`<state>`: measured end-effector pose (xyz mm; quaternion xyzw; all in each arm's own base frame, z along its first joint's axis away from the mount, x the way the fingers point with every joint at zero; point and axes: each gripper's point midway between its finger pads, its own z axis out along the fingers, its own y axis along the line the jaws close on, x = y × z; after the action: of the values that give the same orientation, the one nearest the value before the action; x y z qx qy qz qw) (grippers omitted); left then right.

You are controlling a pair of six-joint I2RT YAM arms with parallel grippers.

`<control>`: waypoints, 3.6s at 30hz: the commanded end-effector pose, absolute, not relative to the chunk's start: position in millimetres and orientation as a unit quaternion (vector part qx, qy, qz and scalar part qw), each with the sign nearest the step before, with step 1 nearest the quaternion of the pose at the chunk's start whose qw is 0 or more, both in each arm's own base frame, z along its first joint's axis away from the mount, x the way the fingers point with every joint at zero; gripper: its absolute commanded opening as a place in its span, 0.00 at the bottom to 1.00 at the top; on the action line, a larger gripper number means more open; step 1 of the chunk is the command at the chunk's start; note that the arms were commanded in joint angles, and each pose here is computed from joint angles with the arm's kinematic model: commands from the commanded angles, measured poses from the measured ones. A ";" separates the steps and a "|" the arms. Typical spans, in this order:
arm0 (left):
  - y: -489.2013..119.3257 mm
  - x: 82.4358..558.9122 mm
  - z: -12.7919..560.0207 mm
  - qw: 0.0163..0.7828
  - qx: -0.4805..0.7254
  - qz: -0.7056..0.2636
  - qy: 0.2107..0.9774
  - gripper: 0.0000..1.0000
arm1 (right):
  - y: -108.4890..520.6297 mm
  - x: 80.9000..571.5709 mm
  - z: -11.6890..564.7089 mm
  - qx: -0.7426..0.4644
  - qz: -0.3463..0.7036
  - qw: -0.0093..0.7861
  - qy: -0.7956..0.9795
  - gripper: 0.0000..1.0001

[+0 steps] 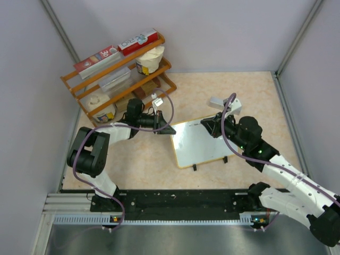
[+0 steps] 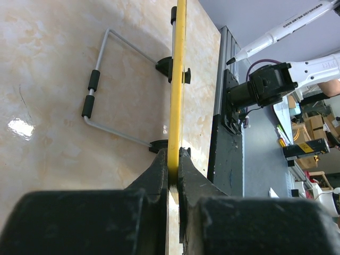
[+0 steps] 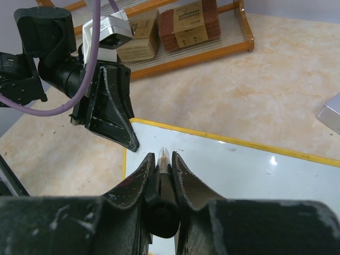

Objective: Write a sentence on the whiteboard

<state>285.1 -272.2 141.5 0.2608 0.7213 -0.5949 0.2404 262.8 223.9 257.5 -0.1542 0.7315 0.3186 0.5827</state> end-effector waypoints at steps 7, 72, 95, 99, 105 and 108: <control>-273.4 283.5 144.6 0.274 0.294 -0.586 0.704 0.00 | 234.8 262.7 291.3 -0.160 0.343 0.600 0.705 0.00; -275.8 279.7 143.0 0.264 0.301 -0.591 0.700 0.00 | 252.8 278.6 237.1 -0.150 0.267 0.582 0.753 0.00; -276.9 279.2 142.1 0.261 0.302 -0.592 0.700 0.00 | 262.7 263.3 213.8 -0.179 0.289 0.538 0.771 0.00; -277.4 279.0 141.2 0.259 0.302 -0.592 0.701 0.00 | 259.0 260.5 209.2 -0.178 0.286 0.534 0.776 0.00; -277.7 278.5 140.9 0.258 0.303 -0.592 0.701 0.00 | 252.3 259.0 204.1 -0.171 0.276 0.534 0.781 0.00; -278.2 278.3 141.6 0.258 0.305 -0.591 0.700 0.00 | 247.0 261.2 205.3 -0.162 0.266 0.540 0.782 0.00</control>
<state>284.8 -271.9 139.9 0.2583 0.7232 -0.5939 0.2399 261.5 257.3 212.2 -0.1712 0.7725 0.2912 0.5376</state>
